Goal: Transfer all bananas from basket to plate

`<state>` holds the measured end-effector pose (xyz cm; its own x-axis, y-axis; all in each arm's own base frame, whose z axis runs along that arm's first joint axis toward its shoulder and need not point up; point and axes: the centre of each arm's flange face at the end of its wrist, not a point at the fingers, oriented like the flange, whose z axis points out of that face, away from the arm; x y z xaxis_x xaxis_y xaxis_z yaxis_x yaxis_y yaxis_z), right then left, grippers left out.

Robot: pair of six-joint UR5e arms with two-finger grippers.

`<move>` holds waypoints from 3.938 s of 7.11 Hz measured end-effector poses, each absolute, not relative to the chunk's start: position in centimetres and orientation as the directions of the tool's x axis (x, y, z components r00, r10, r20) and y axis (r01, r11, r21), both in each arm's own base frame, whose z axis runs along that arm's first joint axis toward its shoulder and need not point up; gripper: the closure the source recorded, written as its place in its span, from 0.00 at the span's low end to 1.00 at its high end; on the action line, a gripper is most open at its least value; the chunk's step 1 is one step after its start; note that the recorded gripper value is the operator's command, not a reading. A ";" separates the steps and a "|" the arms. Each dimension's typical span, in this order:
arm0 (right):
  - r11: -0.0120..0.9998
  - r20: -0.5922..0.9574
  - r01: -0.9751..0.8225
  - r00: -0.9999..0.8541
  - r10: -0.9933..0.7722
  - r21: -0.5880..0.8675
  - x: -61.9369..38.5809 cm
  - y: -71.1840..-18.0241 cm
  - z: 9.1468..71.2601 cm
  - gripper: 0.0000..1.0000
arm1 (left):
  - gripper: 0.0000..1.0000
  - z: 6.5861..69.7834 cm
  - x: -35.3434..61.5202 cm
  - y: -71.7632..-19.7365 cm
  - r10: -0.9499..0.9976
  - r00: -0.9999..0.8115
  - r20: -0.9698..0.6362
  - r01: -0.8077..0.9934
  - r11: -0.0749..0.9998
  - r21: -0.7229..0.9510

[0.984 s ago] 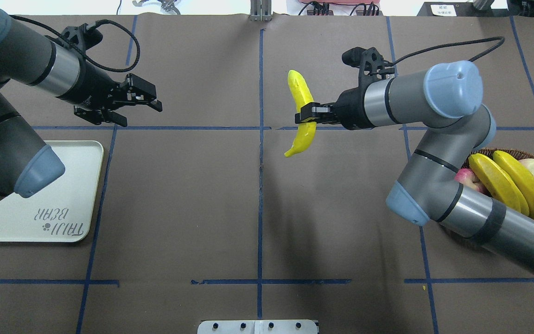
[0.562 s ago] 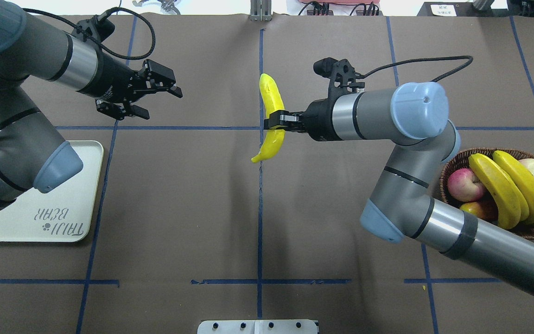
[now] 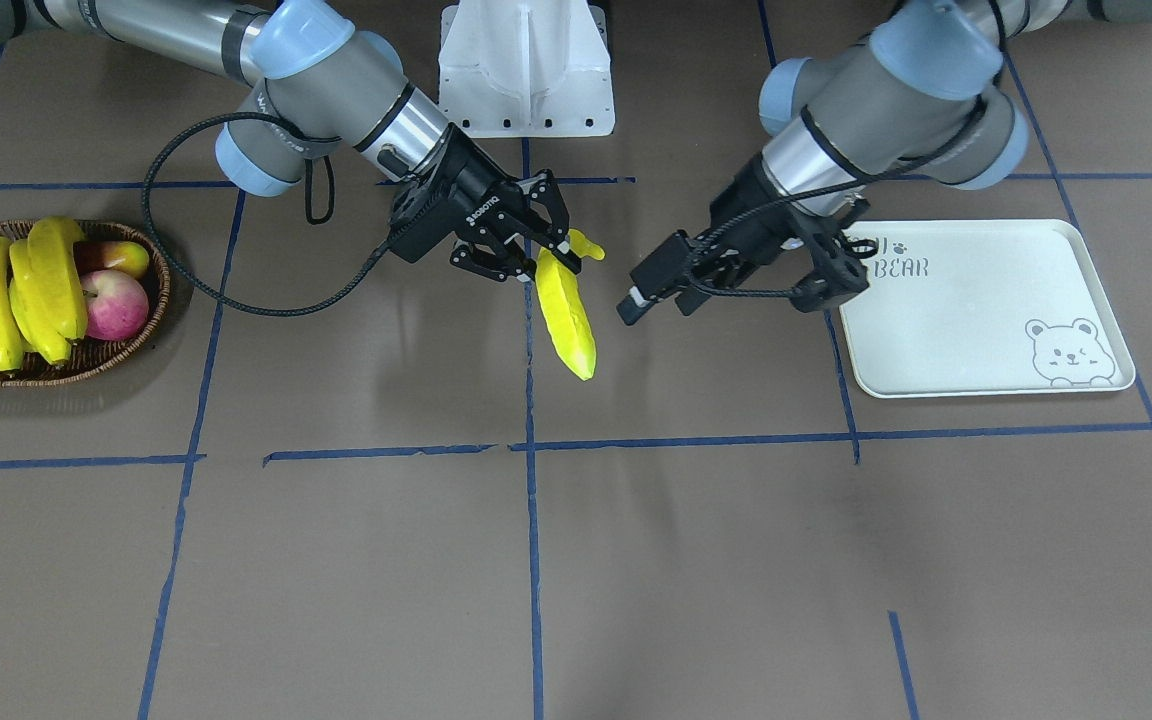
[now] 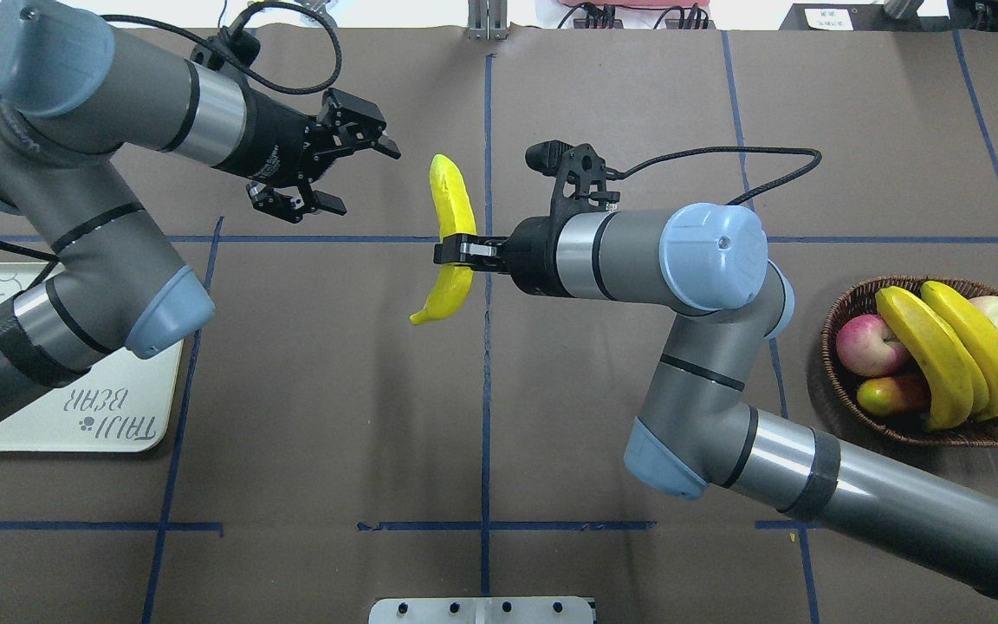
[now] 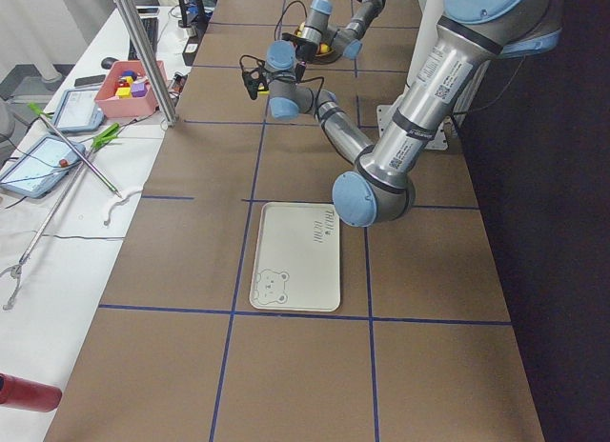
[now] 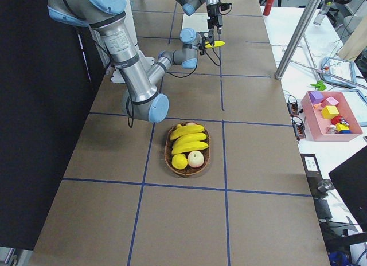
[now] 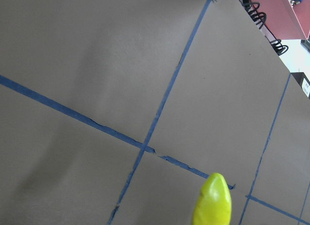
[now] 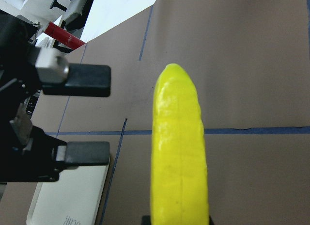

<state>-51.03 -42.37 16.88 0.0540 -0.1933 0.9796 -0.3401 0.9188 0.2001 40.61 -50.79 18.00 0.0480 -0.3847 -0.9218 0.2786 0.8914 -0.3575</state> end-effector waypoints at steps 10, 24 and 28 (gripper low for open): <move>0.920 0.978 -0.333 0.045 -0.204 0.208 -51.4 -41.6 16.4 0.26 | 1.00 17.2 45.1 -50.1 -0.391 0.053 -0.919 0.298 0.884 -0.359; 0.978 0.876 -0.131 0.475 -0.084 0.165 -30.8 -54.3 30.7 0.00 | 0.97 54.0 17.0 -51.6 -0.442 0.400 -0.803 0.346 0.884 -0.314; 0.976 0.797 -0.047 0.587 -0.143 0.210 -26.3 -53.8 34.6 0.00 | 0.01 67.0 13.9 -48.3 -0.461 0.538 -0.706 0.392 0.878 -0.275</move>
<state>-26.27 -53.77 34.57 0.5866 -0.1433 0.7971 -0.0475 0.9764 0.2105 13.91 -48.34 67.00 0.5379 -0.4610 -0.7058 0.3916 0.8781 -0.2750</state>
